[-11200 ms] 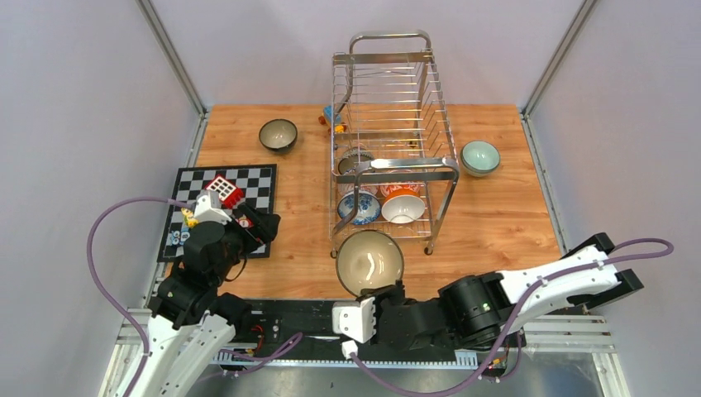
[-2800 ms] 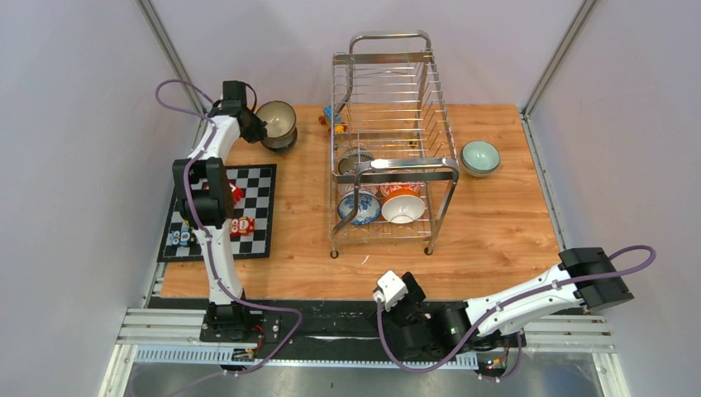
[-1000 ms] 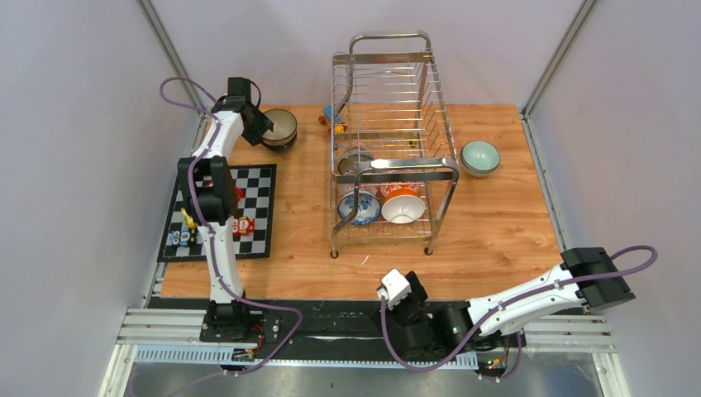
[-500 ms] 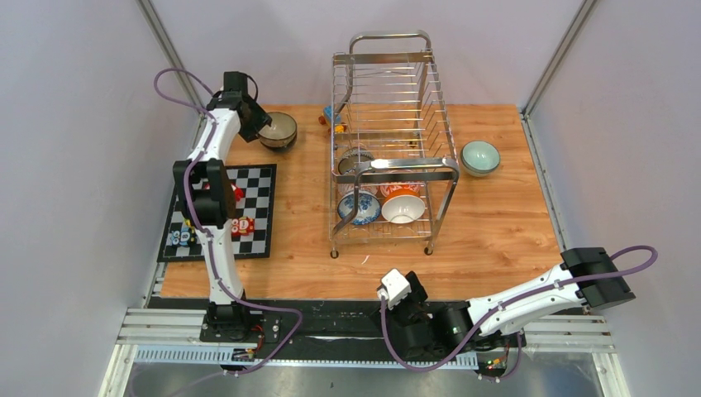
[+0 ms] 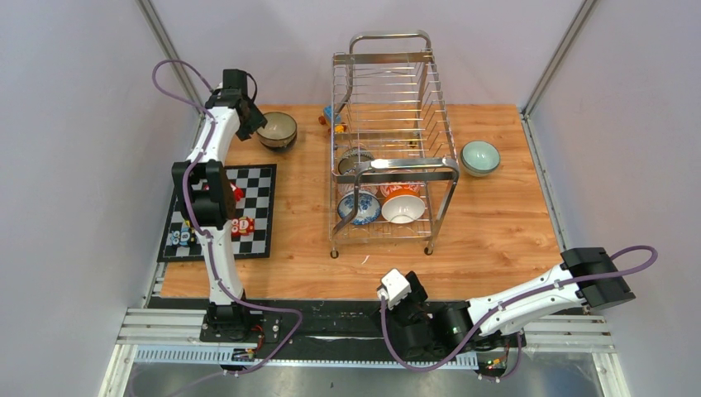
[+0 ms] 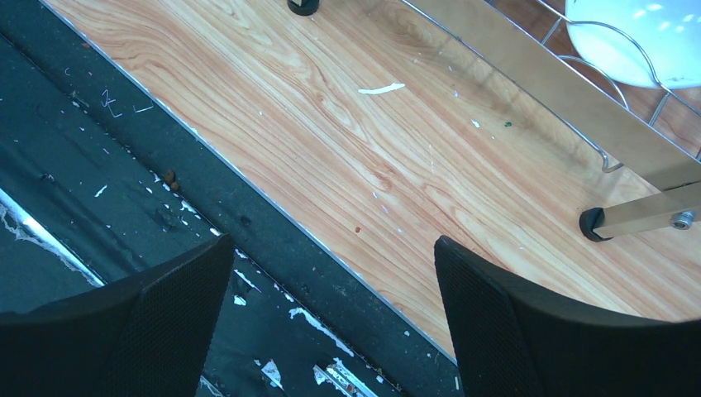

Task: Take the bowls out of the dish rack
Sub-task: Adjust the bowl in the bowl.

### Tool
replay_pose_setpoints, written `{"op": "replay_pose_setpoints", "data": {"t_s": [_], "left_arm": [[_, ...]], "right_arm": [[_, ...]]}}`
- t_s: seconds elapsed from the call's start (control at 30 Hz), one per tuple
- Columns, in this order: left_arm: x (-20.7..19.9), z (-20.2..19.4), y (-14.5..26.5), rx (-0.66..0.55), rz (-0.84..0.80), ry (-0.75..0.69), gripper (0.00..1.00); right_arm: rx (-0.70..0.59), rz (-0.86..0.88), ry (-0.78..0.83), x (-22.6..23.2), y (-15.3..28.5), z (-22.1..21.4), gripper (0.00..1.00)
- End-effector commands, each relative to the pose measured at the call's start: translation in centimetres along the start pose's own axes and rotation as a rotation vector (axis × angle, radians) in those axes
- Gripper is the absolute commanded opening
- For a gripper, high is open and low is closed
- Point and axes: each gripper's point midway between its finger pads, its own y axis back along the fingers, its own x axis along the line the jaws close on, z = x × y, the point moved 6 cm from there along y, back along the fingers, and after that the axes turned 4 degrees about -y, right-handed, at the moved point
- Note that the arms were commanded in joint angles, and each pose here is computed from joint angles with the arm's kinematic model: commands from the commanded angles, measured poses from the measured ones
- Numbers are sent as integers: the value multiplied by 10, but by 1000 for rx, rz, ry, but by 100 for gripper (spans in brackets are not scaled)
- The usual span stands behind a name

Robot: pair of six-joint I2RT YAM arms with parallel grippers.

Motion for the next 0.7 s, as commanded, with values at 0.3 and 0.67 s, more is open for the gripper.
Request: {"op": "replay_pose_setpoints", "data": {"t_s": [0.3, 0.67], "left_arm": [[-5, 9, 11, -18, -21, -50, 33], [-8, -2, -2, 16, -23, -80, 29]], "right_arm": [[-3, -29, 1, -6, -2, -2, 94], [-2, -34, 3, -6, -2, -2, 94]]}}
